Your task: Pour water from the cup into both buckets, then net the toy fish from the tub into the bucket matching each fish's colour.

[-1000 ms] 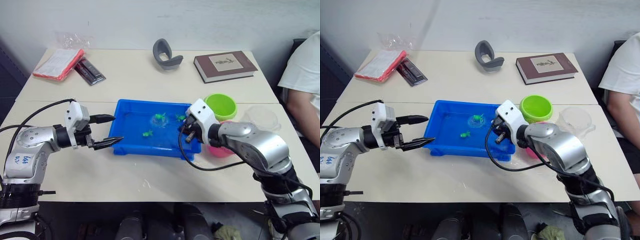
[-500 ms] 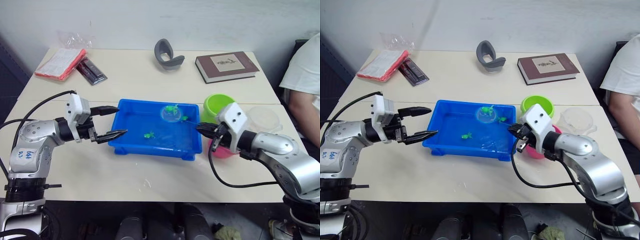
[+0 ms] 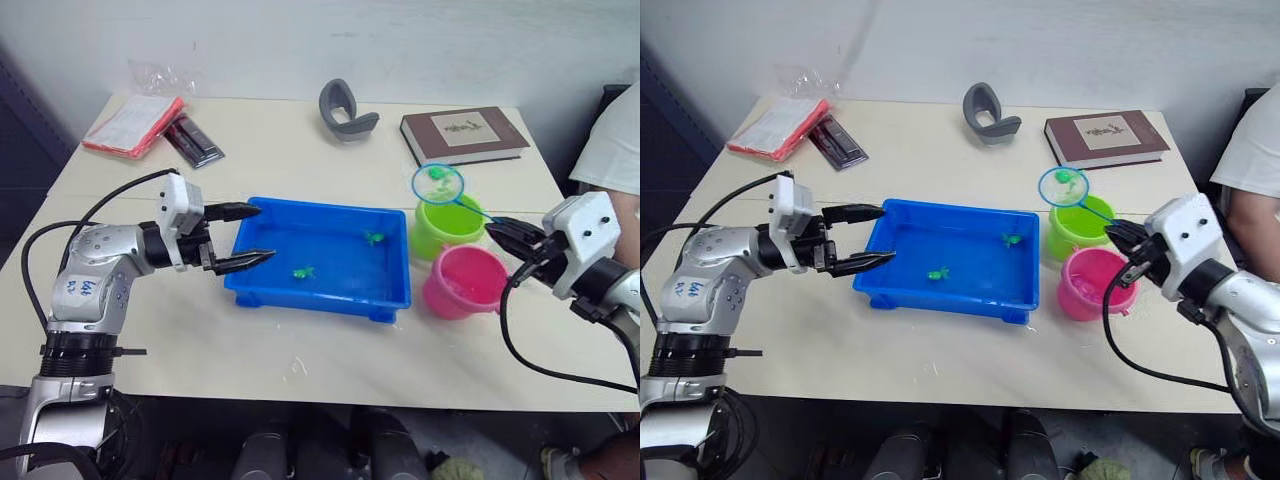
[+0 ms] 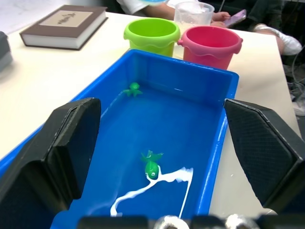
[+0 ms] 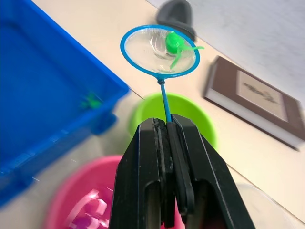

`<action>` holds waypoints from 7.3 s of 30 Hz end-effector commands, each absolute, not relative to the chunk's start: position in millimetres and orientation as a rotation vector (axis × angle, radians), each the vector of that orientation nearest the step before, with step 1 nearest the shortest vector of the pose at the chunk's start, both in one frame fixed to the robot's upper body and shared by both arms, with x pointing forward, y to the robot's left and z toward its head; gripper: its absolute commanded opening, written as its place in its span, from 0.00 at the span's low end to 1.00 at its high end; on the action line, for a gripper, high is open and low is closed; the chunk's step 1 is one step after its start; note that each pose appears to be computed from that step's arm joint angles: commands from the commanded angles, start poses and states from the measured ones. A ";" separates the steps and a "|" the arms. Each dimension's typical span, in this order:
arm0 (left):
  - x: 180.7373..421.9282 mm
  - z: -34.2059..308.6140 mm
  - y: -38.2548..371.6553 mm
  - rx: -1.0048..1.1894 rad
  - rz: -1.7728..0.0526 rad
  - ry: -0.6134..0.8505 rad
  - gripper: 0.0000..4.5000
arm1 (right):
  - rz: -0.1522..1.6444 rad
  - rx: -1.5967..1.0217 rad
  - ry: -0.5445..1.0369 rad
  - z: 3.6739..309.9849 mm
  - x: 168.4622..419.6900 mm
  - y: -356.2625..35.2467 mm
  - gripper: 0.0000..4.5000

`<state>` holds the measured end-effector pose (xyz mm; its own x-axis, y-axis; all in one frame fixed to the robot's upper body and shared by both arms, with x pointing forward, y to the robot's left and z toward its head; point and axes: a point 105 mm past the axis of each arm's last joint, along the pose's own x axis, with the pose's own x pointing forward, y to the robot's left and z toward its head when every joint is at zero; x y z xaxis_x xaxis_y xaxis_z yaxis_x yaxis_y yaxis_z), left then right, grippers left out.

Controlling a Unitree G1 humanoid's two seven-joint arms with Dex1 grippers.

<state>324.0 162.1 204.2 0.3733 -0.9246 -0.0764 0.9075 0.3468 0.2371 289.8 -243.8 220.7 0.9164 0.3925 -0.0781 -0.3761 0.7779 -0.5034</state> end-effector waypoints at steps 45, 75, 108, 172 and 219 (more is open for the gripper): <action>332.7 211.5 134.1 0.241 -1.226 -0.205 0.98 | 0.301 -1.991 -0.321 233.8 325.4 -300.1 0.00; 323.3 208.8 170.6 0.278 -1.130 -0.136 0.98 | 0.916 -0.357 0.340 199.0 269.8 -135.8 0.00; 306.1 199.1 176.7 0.277 -1.066 -0.129 0.98 | 0.411 -0.165 0.607 171.3 341.4 -137.1 0.00; 307.7 223.6 139.7 0.236 -1.297 -0.189 0.98 | 0.255 -1.098 -0.118 202.0 310.8 -276.6 0.00; 284.1 181.6 201.4 0.396 -1.228 0.077 0.98 | 1.271 -1.339 0.025 192.7 344.4 -120.6 0.00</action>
